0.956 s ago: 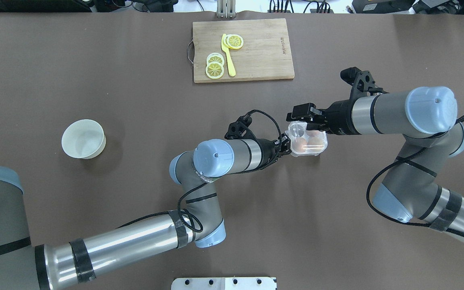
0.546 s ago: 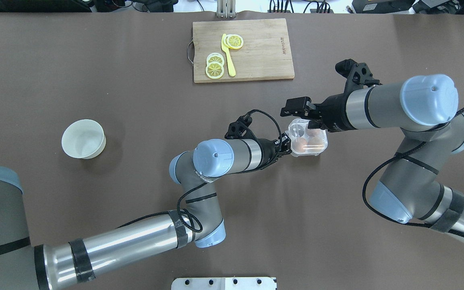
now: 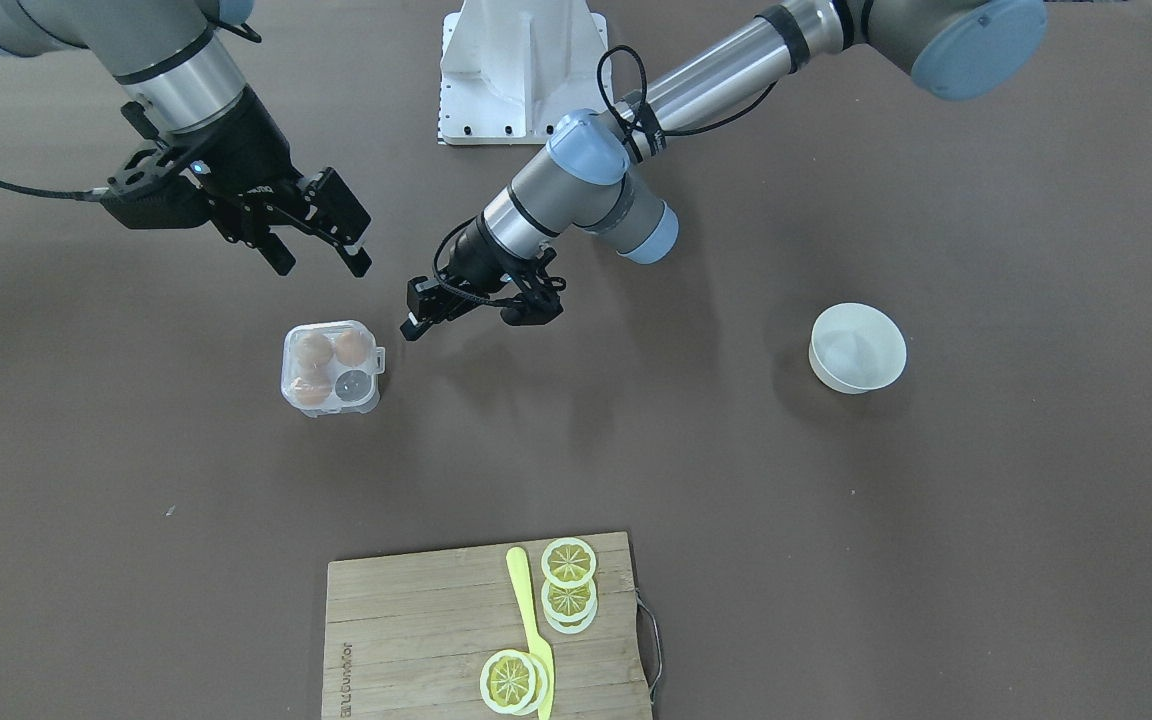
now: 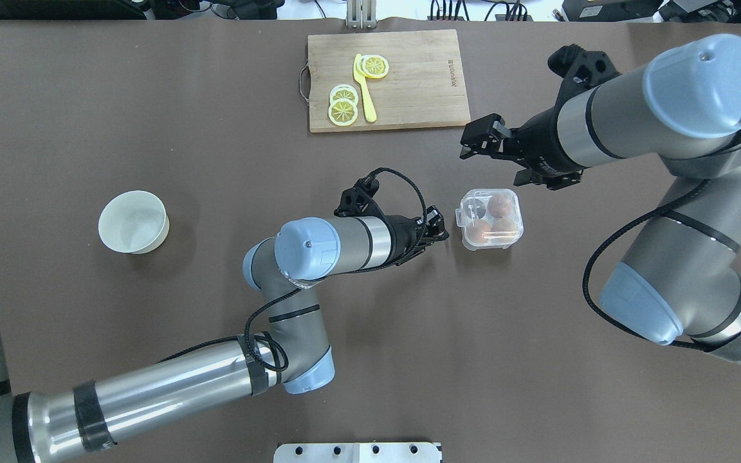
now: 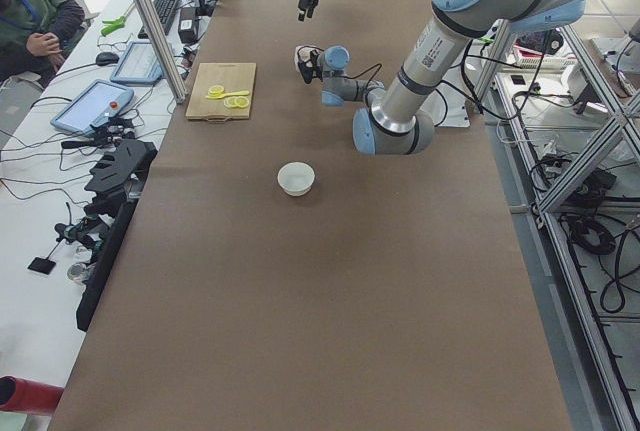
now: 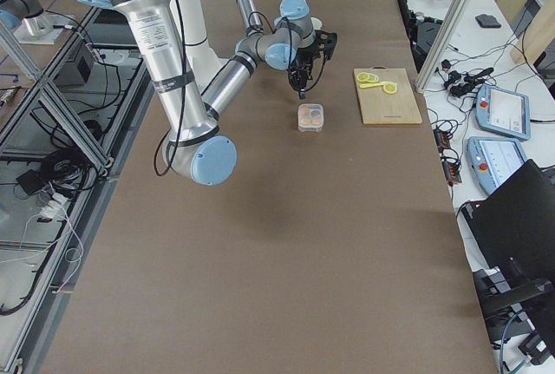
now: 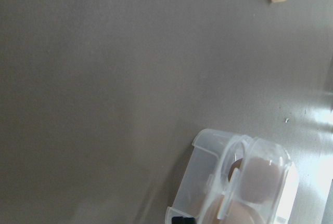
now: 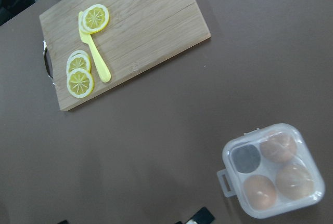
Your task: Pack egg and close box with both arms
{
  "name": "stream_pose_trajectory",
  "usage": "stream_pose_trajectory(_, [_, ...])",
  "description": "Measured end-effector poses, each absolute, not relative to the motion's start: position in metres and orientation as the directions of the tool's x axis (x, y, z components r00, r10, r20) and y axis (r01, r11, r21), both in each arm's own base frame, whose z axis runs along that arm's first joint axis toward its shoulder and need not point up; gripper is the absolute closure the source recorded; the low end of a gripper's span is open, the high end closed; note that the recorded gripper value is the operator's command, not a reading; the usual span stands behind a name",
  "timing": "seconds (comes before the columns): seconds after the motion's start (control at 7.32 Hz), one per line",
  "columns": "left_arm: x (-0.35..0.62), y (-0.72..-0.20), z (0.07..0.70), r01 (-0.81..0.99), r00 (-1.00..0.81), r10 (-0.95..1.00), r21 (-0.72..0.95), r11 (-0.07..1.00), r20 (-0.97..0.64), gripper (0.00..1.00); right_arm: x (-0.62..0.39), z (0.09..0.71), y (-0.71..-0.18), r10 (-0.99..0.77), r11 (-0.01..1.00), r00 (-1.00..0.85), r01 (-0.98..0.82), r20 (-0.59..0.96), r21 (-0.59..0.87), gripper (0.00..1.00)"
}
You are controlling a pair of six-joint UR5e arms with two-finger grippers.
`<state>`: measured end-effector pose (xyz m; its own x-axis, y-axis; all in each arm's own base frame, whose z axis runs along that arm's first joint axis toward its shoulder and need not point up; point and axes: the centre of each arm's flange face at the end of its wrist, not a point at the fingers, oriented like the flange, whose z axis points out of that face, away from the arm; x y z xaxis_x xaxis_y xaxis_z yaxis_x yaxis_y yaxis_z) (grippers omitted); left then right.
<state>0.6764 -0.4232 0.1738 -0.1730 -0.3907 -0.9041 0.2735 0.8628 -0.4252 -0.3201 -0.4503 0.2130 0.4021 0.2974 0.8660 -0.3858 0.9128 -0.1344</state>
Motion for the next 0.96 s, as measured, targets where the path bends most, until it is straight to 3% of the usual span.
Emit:
stream_pose_trajectory(0.14, [0.658, -0.423, 0.175, 0.265, -0.131, -0.369, -0.392, 0.881, -0.920, 0.02, -0.302, 0.211, -0.453, 0.319, 0.907, 0.439, -0.399, 0.840, -0.136, 0.00])
stream_pose_trajectory(0.55, [0.587, -0.413, 0.176, 0.264, 0.095, -0.221, -0.190, 0.946, -0.971, 0.01, -0.241, 0.234, -0.474, 0.314, 0.918, 0.545, -0.383, 0.777, -0.102, 0.00])
stream_pose_trajectory(0.96, [0.467, -0.378, 0.160, 0.168, 0.460, 0.000, 0.087, 0.982, -0.888, 0.01, -0.186, 0.336, -0.460, 0.185, 0.971, 0.721, -0.238, 0.668, -0.013, 0.00])
